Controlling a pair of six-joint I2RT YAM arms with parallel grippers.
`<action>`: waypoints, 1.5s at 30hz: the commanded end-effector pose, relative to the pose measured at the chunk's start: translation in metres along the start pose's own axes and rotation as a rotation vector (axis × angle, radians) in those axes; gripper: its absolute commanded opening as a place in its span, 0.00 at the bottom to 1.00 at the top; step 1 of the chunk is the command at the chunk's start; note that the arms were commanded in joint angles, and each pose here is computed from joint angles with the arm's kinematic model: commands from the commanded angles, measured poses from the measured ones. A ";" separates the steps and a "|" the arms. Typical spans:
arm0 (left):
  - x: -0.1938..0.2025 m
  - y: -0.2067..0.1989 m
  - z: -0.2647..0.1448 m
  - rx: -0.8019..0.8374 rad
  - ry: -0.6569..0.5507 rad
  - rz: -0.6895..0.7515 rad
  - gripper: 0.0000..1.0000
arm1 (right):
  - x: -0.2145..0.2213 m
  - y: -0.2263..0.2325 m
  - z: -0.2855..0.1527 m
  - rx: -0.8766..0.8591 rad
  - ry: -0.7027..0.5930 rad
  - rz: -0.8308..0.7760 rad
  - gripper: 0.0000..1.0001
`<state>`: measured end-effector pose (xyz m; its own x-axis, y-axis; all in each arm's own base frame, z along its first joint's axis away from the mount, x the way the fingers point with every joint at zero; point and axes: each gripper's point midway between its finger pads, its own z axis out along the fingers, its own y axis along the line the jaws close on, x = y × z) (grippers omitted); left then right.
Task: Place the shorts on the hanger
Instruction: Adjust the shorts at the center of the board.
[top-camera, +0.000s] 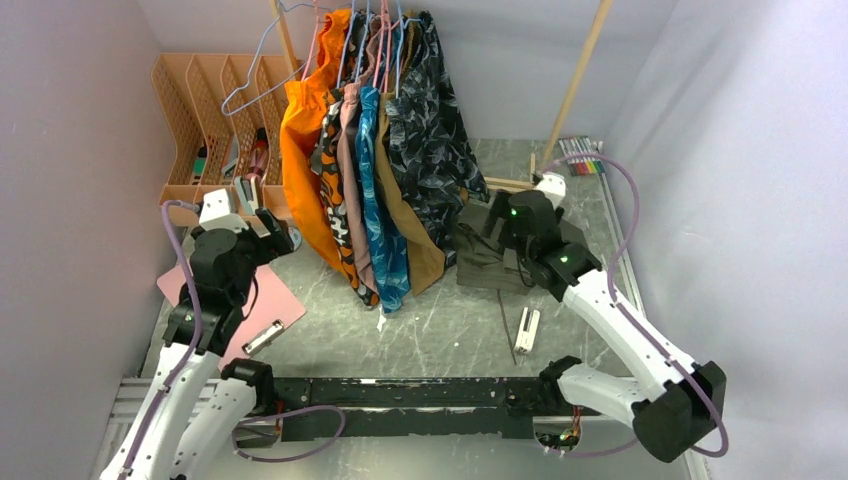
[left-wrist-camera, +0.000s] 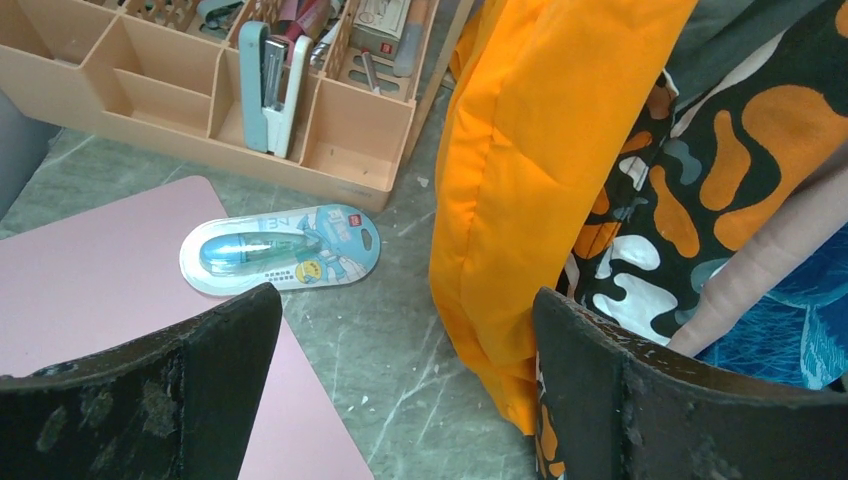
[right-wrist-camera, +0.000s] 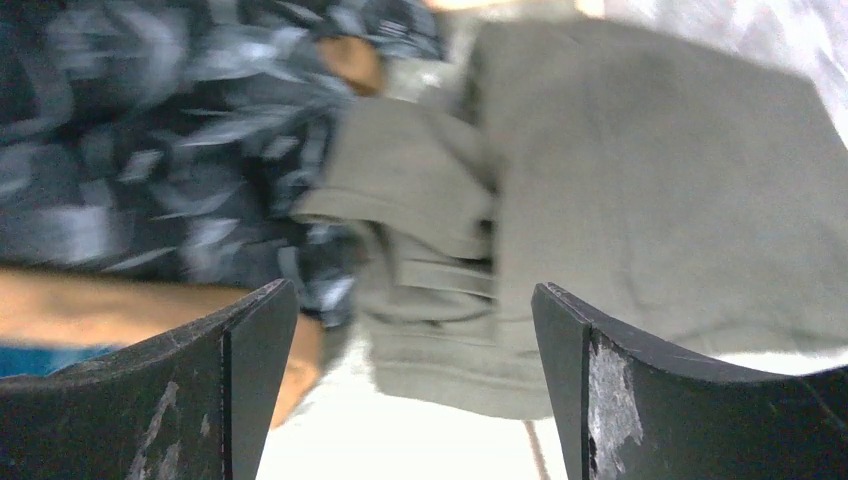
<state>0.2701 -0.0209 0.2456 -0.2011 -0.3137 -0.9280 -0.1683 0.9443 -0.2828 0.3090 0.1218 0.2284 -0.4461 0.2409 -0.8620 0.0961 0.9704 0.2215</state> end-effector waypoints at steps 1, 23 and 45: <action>-0.001 -0.010 0.002 0.056 -0.015 0.040 0.99 | 0.043 -0.055 0.027 0.103 0.119 0.188 0.89; 0.005 -0.009 0.002 0.046 0.012 0.048 0.95 | 0.093 -0.086 0.058 0.196 0.227 0.179 0.08; 0.008 -0.008 0.003 0.035 0.027 0.051 0.94 | 0.119 -0.083 0.059 0.271 0.333 0.058 0.36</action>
<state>0.2727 -0.0284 0.2390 -0.2343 -0.2789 -0.9313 -0.1359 0.9580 -0.2527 0.3054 0.0775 0.0874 -0.6953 0.3100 -0.6484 0.3062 0.9440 0.1230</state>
